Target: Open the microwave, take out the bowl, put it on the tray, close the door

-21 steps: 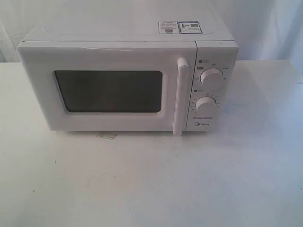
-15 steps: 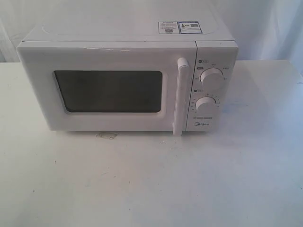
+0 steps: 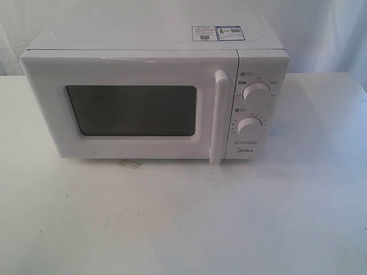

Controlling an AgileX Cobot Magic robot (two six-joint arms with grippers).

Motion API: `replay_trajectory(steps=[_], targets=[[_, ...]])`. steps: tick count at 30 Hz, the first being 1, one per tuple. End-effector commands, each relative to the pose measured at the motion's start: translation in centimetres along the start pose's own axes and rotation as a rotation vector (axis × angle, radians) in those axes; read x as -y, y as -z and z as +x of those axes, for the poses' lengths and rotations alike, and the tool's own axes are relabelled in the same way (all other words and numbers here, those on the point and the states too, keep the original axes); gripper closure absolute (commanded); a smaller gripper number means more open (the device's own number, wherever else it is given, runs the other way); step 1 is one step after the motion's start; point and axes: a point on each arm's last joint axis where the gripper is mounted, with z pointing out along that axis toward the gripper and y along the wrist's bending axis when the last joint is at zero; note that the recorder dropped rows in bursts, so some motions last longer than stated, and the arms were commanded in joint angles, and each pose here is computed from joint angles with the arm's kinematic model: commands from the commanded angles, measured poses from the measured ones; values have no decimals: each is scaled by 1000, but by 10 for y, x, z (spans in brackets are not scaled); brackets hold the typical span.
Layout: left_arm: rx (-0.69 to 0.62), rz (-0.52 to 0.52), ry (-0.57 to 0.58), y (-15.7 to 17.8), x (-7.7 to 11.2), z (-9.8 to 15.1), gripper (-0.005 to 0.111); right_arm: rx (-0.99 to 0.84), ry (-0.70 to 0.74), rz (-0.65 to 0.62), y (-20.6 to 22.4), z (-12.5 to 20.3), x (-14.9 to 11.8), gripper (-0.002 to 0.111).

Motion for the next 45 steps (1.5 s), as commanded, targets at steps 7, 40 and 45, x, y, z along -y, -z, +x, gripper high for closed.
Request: replay_trajectory(steps=[7,40,45], targets=[[0,1,4,0,0,1,107,365,-59,-121,3,-104,-26,108],[0,1,4,0,0,1,107,-557,321,-952,-155,14,-96,108],[0,1,4,0,0,1,107,-645,442,-760,-172,33,-78,108]])
